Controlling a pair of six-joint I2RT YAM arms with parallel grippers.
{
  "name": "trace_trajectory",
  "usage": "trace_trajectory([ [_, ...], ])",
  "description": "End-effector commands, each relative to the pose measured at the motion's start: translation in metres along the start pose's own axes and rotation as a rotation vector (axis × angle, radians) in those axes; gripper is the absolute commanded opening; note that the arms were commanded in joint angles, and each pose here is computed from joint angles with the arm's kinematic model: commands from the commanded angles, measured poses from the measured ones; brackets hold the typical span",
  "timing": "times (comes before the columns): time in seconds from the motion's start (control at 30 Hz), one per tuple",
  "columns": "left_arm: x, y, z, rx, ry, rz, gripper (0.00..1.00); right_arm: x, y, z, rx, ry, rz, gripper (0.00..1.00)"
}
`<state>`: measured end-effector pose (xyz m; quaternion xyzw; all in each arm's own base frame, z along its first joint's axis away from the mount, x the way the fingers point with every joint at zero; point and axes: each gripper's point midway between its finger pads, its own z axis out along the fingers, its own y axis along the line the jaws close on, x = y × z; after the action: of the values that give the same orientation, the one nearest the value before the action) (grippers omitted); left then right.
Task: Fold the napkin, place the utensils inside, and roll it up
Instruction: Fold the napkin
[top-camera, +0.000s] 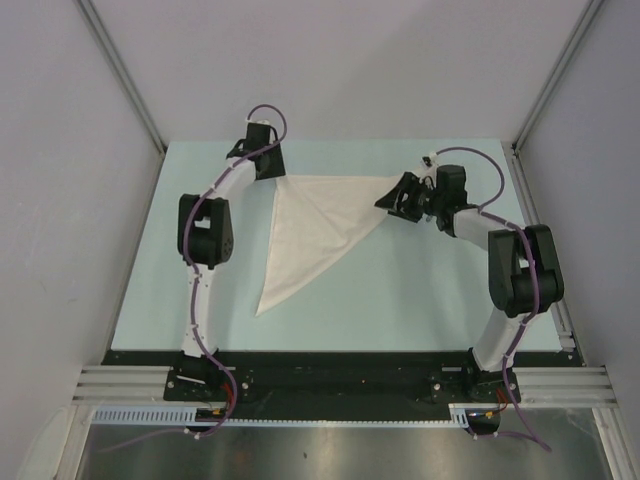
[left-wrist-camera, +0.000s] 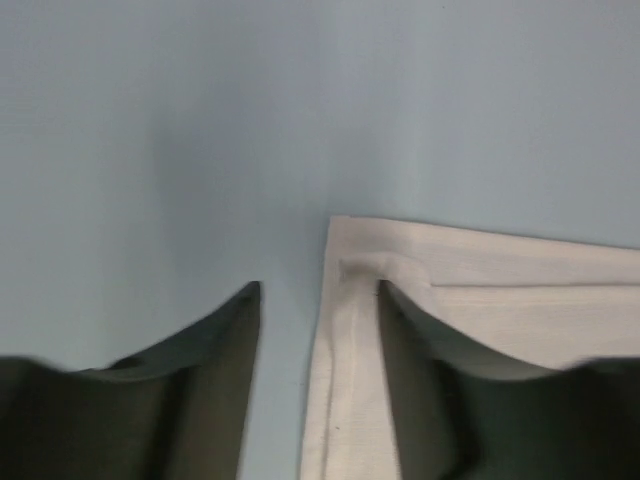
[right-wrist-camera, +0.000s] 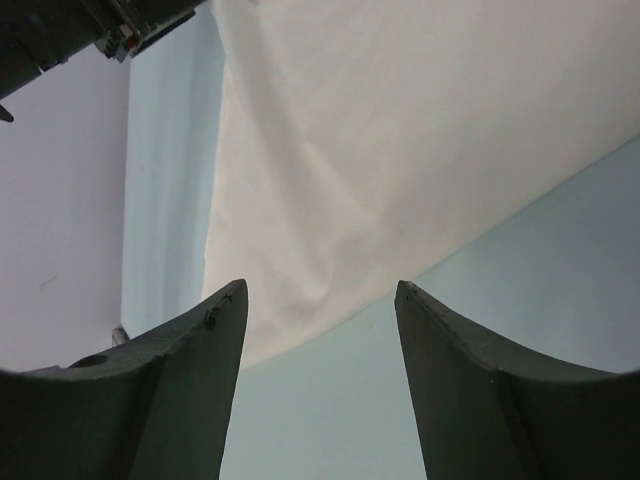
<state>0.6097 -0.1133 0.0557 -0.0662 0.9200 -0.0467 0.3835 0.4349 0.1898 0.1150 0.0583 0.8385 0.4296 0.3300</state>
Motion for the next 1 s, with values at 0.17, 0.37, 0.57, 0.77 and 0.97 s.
trace_trajectory([
  [0.17,-0.057,-0.007,-0.064,0.031,-0.129,-0.060,0.83,-0.083,-0.026,-0.001,0.267,-0.134,-0.159,0.66],
  [0.37,-0.040,-0.008,-0.123,0.037,-0.215,-0.118,0.93,-0.140,-0.072,0.008,0.432,-0.204,-0.191,0.66],
  [0.57,0.029,-0.035,-0.143,0.183,-0.131,-0.186,0.94,-0.168,-0.094,0.030,0.394,-0.204,-0.307,0.68],
  [0.77,0.079,-0.088,-0.157,0.419,-0.041,-0.220,0.93,-0.184,-0.095,0.054,0.252,-0.180,-0.432,0.76],
  [0.97,0.131,-0.087,-0.149,0.433,0.062,-0.277,0.93,-0.196,-0.109,0.071,0.256,-0.159,-0.521,0.80],
])
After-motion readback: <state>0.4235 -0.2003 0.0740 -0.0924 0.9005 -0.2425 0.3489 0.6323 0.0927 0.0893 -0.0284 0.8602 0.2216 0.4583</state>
